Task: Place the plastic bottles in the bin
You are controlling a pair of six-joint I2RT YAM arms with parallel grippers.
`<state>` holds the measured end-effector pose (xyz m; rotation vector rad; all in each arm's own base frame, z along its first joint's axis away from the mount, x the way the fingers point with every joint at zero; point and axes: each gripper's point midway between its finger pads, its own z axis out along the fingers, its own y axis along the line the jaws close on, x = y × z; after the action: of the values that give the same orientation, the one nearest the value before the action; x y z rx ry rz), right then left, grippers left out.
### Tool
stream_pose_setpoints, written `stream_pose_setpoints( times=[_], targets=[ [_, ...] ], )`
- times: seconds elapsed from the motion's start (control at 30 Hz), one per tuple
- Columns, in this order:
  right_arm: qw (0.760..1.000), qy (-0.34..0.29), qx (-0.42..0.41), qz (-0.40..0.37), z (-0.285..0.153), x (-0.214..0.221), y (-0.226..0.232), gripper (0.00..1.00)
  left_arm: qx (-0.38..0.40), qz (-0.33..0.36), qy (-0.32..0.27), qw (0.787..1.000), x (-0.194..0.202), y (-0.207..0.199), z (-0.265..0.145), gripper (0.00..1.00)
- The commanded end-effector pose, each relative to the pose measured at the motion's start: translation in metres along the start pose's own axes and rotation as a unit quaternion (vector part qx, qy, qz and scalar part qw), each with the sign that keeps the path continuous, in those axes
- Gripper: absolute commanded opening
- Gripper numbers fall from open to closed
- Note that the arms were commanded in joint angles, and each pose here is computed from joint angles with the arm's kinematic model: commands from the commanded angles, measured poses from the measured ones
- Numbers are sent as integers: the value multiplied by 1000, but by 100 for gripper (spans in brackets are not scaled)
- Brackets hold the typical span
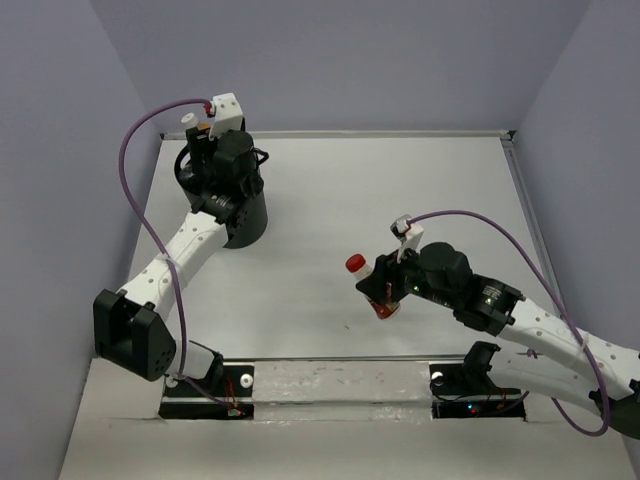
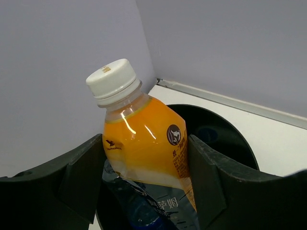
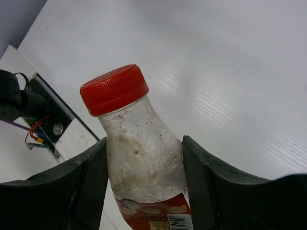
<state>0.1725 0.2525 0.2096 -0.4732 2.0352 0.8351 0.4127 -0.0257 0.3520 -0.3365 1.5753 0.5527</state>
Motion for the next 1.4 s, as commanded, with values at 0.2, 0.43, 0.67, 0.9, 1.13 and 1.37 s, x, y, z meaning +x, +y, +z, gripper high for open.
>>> stream_pose_setpoints(
  times=[0.2,0.43,0.67,0.9,1.13,1.37],
  targets=[
    [998,-56,-20,12,-1,-31,14,29,28,3,10,1000,22,-28,-5,23],
    [996,-78,-39,9,0,-47,25,29,-30,-22,11,999,20,-11,-5,28],
    [996,-77,-53,5,14,-51,33,29,-78,-36,-33,996,-36,14,-2,25],
    [995,-84,-53,2,16,-49,30,29,-94,-49,-64,992,-40,28,-8,20],
    [992,-109,-70,3,9,-56,35,29,-88,-18,-113,990,-16,29,-22,14],
    [992,-112,-65,1,9,-55,32,29,-117,-9,-129,985,-41,26,-16,14]
  ],
)
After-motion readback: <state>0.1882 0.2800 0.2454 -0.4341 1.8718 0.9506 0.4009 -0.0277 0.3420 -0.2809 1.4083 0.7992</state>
